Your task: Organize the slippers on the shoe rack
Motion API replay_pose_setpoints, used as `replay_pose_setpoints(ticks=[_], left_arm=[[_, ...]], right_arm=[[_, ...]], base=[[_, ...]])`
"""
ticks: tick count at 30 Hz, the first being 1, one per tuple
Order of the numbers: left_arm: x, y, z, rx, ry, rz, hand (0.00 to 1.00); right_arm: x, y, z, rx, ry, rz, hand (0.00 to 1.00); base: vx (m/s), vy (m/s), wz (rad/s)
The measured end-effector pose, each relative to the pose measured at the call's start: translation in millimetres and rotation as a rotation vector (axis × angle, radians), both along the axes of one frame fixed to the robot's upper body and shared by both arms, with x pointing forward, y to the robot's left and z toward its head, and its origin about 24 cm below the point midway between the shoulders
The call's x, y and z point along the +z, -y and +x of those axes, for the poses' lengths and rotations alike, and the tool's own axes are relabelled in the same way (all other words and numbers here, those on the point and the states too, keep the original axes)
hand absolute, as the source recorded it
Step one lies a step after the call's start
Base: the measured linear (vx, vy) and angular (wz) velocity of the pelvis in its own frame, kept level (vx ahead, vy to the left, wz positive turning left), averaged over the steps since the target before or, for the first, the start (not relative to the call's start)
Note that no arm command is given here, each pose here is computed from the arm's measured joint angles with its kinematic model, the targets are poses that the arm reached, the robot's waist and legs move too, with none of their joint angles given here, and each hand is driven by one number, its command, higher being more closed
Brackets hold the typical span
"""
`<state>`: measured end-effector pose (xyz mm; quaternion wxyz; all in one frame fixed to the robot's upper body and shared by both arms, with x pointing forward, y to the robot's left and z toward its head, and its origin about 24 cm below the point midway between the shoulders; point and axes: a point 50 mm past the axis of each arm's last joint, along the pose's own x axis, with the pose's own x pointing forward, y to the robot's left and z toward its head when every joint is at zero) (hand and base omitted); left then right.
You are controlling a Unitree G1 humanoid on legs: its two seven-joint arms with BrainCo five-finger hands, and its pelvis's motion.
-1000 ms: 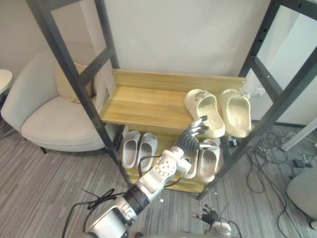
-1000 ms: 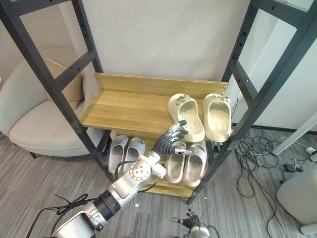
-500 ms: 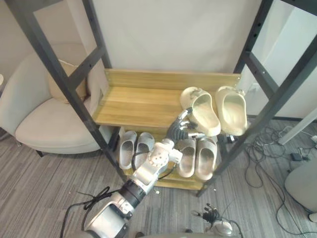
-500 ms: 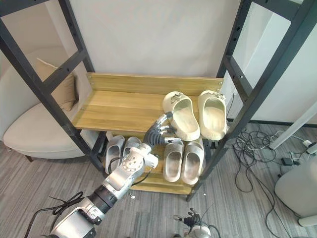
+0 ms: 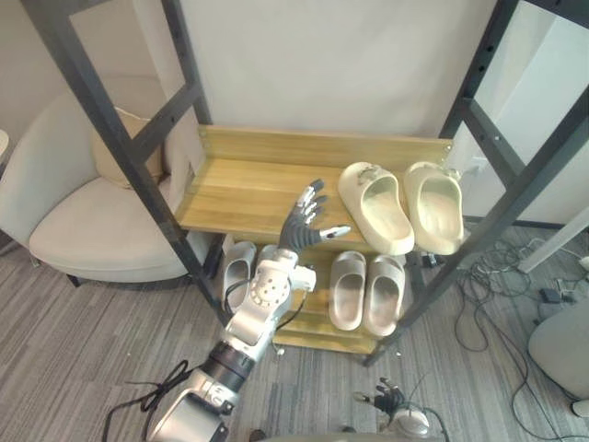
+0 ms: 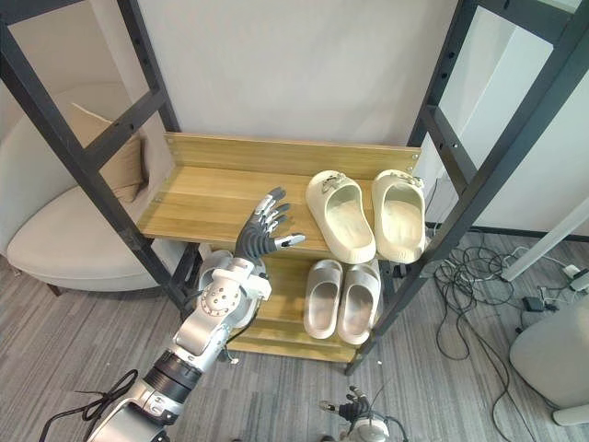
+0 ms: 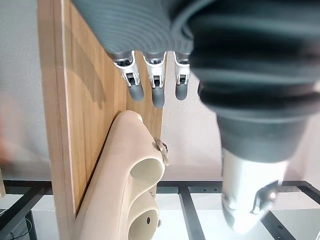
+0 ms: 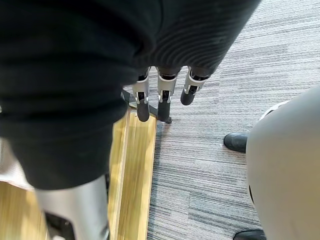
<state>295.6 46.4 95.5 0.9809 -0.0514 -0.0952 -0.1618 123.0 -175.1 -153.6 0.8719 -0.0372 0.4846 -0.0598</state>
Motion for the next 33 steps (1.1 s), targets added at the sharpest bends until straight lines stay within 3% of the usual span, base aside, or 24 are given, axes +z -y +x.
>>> replay_pose_setpoints(ticks=[5, 33], left_arm=[[-2.3, 15.3, 4.3, -0.043, -0.026, 0.011, 0.00], [1.9, 32.8, 27.1, -0.040, -0.045, 0.085, 0.00]], right_arm=[[-0.2, -2.0, -0.2, 0.013, -0.004, 0.000, 0.00], [0.0, 1.2, 0.4, -0.067, 0.001, 0.016, 0.00]], base=[[-0.02, 0.003, -0.02], [-0.01, 0.000, -0.08]])
